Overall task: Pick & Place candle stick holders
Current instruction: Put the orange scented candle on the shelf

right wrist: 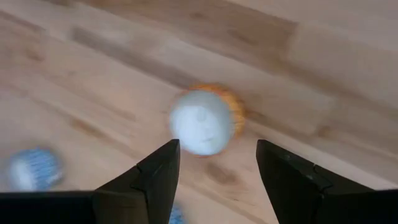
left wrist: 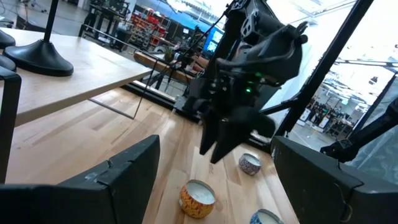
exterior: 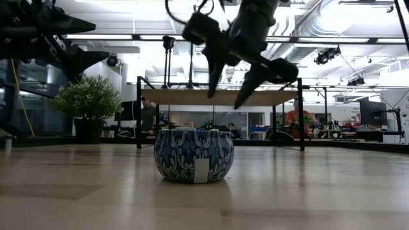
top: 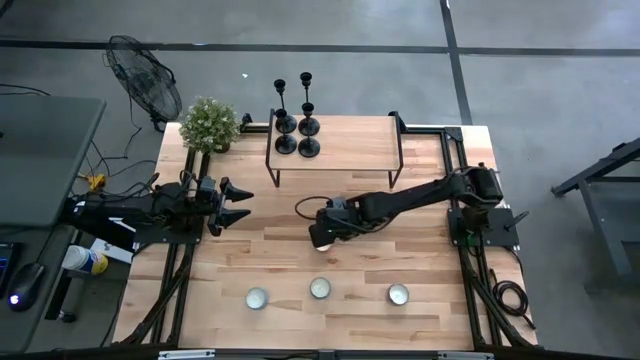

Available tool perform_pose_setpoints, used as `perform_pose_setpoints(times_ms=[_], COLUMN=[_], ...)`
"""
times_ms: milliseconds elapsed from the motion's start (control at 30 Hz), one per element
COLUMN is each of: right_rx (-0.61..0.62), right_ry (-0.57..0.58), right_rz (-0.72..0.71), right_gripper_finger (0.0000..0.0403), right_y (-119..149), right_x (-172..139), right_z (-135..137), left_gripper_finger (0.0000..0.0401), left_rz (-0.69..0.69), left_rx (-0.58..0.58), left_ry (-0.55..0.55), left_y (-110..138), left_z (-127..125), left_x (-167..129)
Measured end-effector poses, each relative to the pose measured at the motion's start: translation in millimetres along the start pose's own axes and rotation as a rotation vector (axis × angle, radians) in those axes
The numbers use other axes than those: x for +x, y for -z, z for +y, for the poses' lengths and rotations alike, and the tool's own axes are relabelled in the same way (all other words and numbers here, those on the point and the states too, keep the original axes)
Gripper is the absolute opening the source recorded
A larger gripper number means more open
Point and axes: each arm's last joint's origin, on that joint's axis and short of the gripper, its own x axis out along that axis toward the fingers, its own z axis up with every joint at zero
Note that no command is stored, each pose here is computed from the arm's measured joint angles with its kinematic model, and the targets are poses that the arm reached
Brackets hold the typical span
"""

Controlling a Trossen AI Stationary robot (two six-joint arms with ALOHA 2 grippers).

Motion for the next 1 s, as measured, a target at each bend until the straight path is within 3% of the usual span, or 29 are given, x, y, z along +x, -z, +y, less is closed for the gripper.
perform_pose_setpoints(times_ms=[167, 333, 1000], right_rx=[-0.037, -0.067, -0.041], right_ry=[0.08, 0.14, 0.191], right_rz=[0.027, 0.111, 0.157], right_gripper_finger=[0.0204, 0.0204, 0.0195], right_y=[-4.8, -8.0, -15.2], right_x=[3.7, 30.2, 40.2], right_z=[9.5, 16.9, 7.2], left_gripper_finger=[0.0303, 0.0303, 0.0303], left_rz=[0.0, 0.001, 0.0], left_rx=[0.0, 0.0, 0.0], left_ry=[0.002, 0.002, 0.003], left_y=[0.0, 0.0, 0.0], left_z=[-0.1, -0.1, -0.1], left_x=[0.0, 0.0, 0.0])
